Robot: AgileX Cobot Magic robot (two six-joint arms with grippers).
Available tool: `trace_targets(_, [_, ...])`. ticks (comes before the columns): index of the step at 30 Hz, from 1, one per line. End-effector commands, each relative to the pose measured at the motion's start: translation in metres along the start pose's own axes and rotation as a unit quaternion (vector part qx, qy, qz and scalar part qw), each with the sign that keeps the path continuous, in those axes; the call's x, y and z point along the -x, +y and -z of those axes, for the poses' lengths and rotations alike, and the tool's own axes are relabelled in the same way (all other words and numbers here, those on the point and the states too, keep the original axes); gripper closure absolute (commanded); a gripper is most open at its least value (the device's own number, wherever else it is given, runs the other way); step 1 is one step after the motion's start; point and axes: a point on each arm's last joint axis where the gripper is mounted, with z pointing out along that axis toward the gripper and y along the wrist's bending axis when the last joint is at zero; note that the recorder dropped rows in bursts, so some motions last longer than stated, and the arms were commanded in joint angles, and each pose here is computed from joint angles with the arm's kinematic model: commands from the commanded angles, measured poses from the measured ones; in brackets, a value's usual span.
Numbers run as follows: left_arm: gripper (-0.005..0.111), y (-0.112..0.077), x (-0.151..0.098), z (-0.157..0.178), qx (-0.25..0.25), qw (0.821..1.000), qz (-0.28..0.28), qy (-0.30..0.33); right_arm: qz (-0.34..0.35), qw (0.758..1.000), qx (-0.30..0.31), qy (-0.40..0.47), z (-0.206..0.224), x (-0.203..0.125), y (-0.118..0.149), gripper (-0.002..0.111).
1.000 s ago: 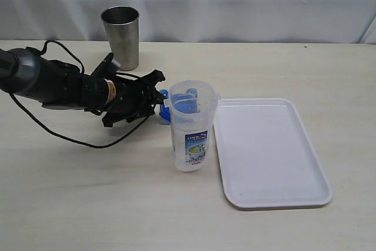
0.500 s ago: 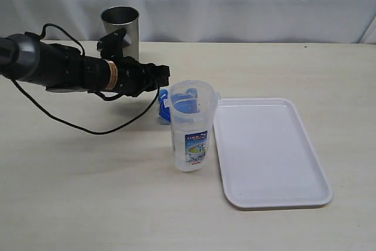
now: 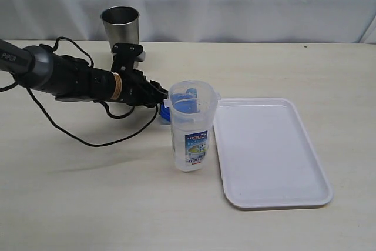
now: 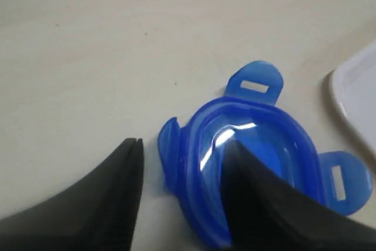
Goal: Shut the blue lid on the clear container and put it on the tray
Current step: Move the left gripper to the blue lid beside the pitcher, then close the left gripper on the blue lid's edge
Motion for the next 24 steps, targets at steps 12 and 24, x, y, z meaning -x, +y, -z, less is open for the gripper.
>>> trace_targets(12, [0.067,0.007,-0.003,-0.018,-0.005,0.999,0.039,-0.014,0.000,1.000,-0.001,-0.008,0.000,0.001,0.000,0.104])
trace_targets(24, [0.105,0.005,-0.002,-0.017,-0.018,0.998,0.058,-0.020,0.000,1.000,-0.001,-0.008,0.000,0.001,0.000,0.104])
